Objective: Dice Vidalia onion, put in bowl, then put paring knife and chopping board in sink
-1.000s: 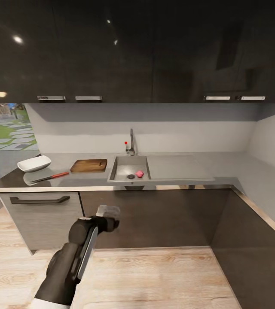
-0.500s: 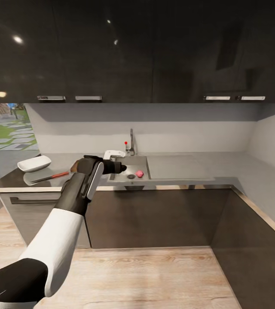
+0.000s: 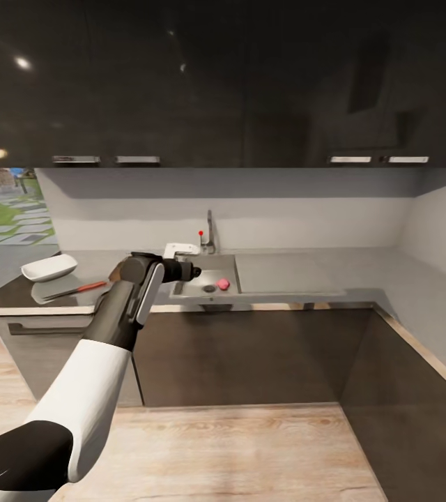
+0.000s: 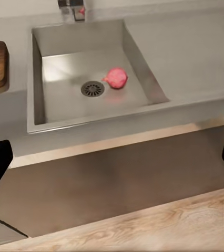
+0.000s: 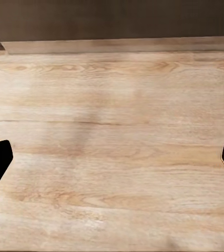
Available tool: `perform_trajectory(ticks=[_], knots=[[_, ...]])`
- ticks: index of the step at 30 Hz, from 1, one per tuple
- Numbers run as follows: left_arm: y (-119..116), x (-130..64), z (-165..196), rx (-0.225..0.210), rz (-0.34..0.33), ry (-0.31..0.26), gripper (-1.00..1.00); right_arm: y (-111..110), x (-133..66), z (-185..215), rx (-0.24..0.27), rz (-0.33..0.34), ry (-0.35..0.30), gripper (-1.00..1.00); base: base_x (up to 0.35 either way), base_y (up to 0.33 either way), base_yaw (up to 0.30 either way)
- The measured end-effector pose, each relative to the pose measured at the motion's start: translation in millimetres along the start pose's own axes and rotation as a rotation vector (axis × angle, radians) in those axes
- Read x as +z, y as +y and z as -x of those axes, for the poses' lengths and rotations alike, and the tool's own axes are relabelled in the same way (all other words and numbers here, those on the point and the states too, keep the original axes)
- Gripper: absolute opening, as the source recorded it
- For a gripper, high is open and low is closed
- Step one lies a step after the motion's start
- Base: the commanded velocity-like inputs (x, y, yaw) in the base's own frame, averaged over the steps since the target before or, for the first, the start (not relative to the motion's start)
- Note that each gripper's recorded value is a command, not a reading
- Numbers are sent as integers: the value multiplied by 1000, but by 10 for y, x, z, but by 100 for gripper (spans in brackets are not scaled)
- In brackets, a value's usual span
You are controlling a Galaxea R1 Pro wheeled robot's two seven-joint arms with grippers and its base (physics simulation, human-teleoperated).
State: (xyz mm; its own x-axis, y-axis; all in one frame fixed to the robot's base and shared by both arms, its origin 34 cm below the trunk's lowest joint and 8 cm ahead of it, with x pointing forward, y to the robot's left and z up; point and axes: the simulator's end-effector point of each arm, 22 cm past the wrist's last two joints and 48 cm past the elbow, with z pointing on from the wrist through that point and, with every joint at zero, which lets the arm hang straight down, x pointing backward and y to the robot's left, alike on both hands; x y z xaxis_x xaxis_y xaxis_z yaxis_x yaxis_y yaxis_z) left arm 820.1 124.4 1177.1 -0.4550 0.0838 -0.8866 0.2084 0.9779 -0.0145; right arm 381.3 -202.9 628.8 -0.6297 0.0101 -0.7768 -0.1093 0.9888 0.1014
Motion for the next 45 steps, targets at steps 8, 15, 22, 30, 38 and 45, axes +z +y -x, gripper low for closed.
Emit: perform_trajectory(ticks=[8,15,22,30,38,45], knots=[[9,61,-131,-1,3,38,100,-11,3,21,9,-9,-6,100,224,-220,-177],[99,96,-227,-4,17,65,100,-11,6,40,7,-9,-10,100,248,-208,-132],[355,187,-451,-11,54,120,100,-15,2,28,7,-10,-7,100,313,-36,-11],[593,294,-675,-90,68,167,100,-20,-8,-19,8,-10,5,100,291,90,0],[620,421,-929,-104,68,225,100,-25,-25,-83,11,-14,22,100,188,11,0],[629,522,-1154,-109,68,275,100,-37,-35,-127,11,-17,34,100,32,0,0]])
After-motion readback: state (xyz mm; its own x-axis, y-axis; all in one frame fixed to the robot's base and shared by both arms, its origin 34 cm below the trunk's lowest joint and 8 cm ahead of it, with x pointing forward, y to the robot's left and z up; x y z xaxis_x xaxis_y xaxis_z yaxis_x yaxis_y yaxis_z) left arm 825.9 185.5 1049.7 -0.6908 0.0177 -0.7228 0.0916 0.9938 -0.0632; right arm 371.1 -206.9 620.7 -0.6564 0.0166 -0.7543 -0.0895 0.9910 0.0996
